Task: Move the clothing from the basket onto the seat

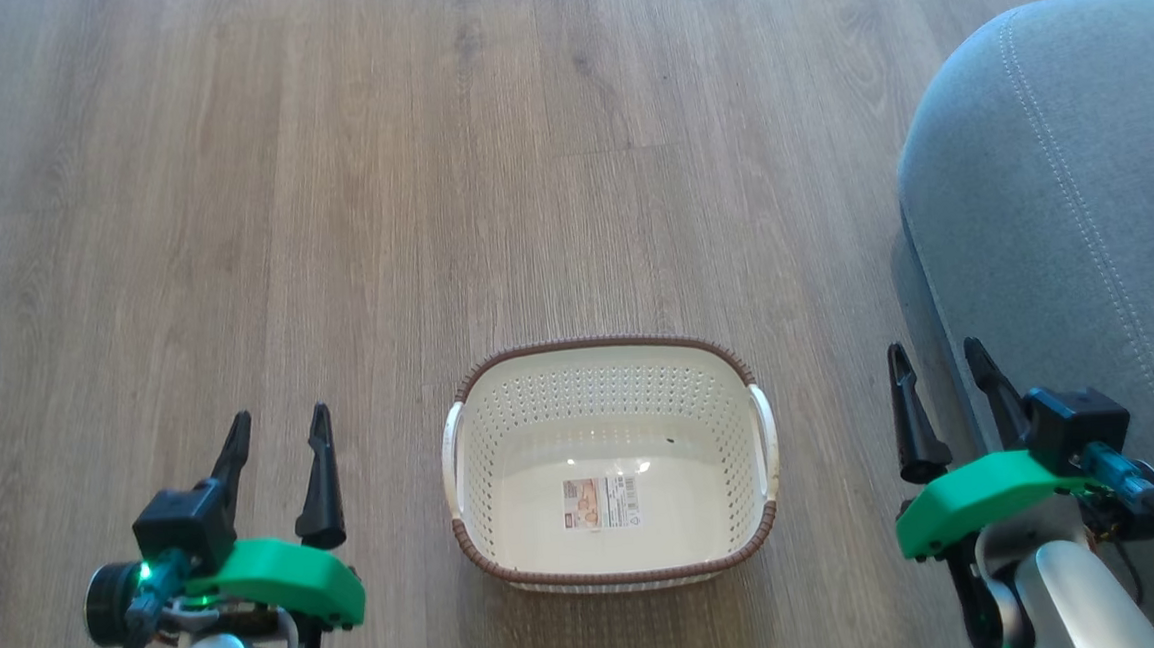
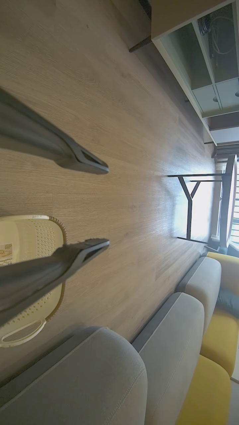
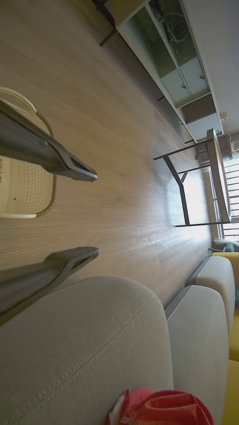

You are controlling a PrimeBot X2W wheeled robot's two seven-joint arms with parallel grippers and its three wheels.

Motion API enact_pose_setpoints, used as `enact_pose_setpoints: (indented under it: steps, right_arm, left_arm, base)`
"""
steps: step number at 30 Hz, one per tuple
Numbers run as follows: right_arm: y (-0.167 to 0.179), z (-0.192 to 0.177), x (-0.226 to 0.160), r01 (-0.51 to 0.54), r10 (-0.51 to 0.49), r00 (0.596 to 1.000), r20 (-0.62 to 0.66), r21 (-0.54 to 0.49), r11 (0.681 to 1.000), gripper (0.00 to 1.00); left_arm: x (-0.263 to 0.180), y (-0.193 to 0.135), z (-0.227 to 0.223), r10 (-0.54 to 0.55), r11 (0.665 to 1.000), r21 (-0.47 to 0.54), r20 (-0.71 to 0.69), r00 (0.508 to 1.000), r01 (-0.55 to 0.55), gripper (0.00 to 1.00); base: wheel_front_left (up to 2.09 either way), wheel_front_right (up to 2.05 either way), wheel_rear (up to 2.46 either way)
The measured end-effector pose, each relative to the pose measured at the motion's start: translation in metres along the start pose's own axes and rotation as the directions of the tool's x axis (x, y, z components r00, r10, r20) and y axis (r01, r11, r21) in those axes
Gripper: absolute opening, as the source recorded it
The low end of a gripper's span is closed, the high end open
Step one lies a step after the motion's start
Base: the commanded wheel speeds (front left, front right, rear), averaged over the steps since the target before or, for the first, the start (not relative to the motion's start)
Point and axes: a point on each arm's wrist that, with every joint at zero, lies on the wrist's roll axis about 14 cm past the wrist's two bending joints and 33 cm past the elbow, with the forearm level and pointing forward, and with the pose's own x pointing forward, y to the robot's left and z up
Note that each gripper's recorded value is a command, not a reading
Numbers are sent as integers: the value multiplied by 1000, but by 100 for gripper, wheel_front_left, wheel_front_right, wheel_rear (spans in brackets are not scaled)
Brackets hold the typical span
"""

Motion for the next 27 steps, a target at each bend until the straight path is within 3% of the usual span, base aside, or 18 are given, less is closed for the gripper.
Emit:
enact_pose_setpoints:
  steps: [11,12,17,27]
  right_arm:
    - [-2,0,-1,5,-5,1000,-1,-7,1000,100]
    - [-2,-4,-2,7,-7,1000,-14,-6,1000,0]
    - [-10,-36,-20,43,-40,993,-114,24,999,0]
    - [-14,-33,-19,82,-68,991,-112,125,989,0]
  left_arm:
    - [1,-4,0,-16,999,-29,1,1000,16,100]
    - [-1,-4,-5,-13,999,-29,-14,1000,13,0]
    - [-20,3,-40,15,998,-57,-129,992,-22,0]
    - [-19,7,-38,40,985,-161,-133,990,-62,0]
  base:
    - [0,0,0]
    - [0,0,0]
    - [0,0,0]
    - [0,0,0]
